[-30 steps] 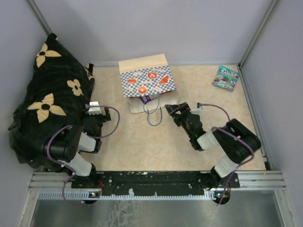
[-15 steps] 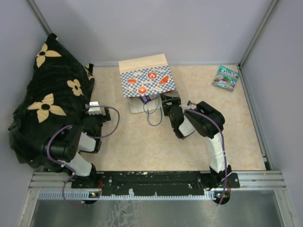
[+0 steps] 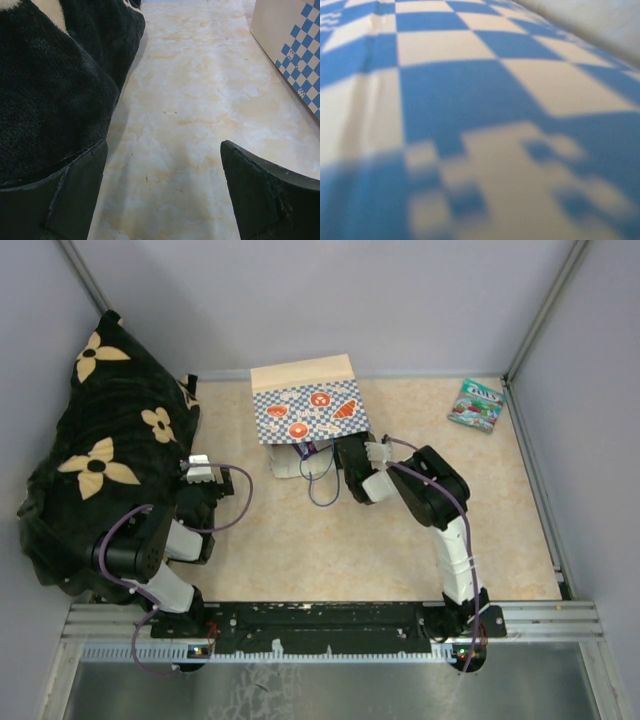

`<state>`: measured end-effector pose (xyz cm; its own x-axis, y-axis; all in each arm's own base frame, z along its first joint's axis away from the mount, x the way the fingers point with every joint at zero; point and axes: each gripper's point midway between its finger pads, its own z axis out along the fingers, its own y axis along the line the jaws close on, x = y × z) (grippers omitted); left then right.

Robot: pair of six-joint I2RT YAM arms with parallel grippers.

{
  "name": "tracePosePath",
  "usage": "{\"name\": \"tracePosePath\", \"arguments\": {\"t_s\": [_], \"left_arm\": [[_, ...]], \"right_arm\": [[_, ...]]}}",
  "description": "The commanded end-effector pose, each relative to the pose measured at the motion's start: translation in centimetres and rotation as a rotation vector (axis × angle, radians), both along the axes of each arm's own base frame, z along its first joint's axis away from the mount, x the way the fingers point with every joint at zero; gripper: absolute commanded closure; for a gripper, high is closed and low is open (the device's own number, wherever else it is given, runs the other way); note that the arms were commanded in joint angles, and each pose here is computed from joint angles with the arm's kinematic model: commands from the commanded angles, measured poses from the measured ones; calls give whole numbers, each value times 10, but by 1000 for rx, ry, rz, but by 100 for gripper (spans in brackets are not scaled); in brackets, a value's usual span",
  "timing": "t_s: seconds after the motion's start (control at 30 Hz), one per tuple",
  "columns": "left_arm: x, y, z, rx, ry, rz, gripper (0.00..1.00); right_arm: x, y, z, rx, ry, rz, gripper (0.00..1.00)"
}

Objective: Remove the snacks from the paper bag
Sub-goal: Take out the snack from the paper bag.

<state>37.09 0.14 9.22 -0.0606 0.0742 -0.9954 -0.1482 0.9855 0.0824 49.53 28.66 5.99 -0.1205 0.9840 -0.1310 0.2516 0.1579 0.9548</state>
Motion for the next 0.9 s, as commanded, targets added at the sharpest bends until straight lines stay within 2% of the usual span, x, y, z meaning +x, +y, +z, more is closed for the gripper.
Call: {"name": "tracePosePath", "arguments": {"t_s": [0.0,0.07,0.3,0.4,0.5,0.6,0.87], "left_arm": [[5,-1,7,-16,-31,-4,0],[4,-1,7,-15,-30,-5,0],[4,0,7,-15,-30,-4,0],[4,-1,7,-15,-30,-5,0],[5,-1,7,-15,-30,-5,0],[4,0,7,-15,-30,-4,0],[5,-1,7,-16,-31,-5,0]], "right_arm": [[0,8,-36,-73,131,-9,30],[5,10,-36,-52,123,-16,35],[22,23,-15,-53,48,1,65],[20,26,-5,-78,19,35,82],[7,22,8,-117,-2,68,95],[-16,14,19,-125,-3,112,100],[-100,-14,34,-232,20,303,100]]}}
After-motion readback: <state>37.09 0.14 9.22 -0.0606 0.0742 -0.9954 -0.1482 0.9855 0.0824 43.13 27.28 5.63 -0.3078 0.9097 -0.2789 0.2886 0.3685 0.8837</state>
